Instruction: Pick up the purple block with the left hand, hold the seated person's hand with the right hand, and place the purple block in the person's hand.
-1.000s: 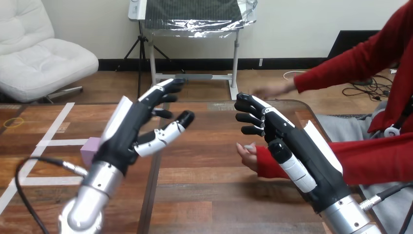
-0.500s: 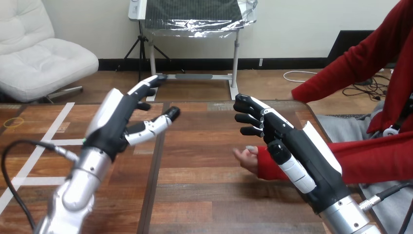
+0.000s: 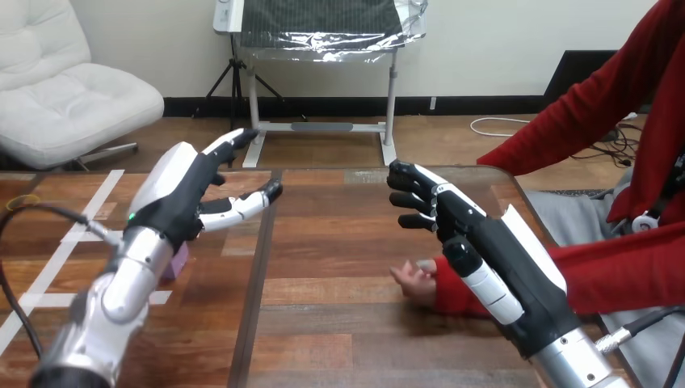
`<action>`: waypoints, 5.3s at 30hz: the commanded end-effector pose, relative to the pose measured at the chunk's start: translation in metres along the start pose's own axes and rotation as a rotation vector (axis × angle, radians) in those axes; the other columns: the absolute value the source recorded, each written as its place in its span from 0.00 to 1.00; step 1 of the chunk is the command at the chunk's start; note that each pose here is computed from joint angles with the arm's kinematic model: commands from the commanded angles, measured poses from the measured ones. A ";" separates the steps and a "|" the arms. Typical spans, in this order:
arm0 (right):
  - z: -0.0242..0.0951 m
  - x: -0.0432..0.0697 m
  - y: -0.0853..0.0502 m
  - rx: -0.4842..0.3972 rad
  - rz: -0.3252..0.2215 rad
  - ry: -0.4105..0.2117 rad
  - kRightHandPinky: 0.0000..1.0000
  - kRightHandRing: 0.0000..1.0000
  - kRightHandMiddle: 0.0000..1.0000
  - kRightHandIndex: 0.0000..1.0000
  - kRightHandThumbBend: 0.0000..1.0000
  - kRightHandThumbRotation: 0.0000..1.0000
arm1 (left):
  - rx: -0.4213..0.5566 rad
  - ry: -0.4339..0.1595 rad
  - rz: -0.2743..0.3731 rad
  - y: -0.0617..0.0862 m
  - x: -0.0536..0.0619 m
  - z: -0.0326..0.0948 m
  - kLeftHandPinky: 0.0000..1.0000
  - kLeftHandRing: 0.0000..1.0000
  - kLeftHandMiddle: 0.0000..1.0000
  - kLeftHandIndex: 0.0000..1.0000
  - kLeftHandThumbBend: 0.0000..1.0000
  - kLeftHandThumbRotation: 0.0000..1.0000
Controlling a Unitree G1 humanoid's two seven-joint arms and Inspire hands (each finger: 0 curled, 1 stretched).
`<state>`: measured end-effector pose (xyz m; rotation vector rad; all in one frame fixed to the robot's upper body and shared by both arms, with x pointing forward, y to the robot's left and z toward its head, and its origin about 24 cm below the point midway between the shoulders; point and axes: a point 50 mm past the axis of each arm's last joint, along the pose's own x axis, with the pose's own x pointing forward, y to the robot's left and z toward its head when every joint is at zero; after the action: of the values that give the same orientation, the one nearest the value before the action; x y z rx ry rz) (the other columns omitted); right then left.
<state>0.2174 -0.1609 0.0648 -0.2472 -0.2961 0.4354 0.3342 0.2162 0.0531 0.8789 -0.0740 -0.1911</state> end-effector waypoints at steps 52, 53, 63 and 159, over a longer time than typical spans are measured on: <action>0.019 0.009 -0.011 -0.032 -0.001 -0.077 0.85 0.88 0.90 0.91 0.97 1.00 | 0.398 0.355 -0.207 0.074 0.056 0.011 0.74 0.90 0.91 0.89 0.71 0.19; 0.019 0.009 -0.011 -0.031 -0.001 -0.078 0.85 0.88 0.90 0.91 0.97 1.00 | 0.398 0.362 -0.211 0.074 0.056 0.010 0.75 0.90 0.91 0.89 0.70 0.19; 0.019 0.009 -0.011 -0.033 0.000 -0.081 0.83 0.87 0.90 0.90 0.98 1.00 | 0.402 0.409 -0.259 0.075 0.054 0.007 0.79 0.94 0.94 0.92 0.70 0.15; 0.023 0.009 -0.012 -0.030 0.013 -0.101 0.80 0.86 0.89 0.90 0.93 1.00 | 0.724 0.543 -0.442 0.051 0.048 -0.006 0.63 0.78 0.84 0.87 0.62 0.00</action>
<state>0.2146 -0.1659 0.0659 -0.2441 -0.2663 0.4644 0.3778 0.2496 0.0685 1.6198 0.6588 -0.4041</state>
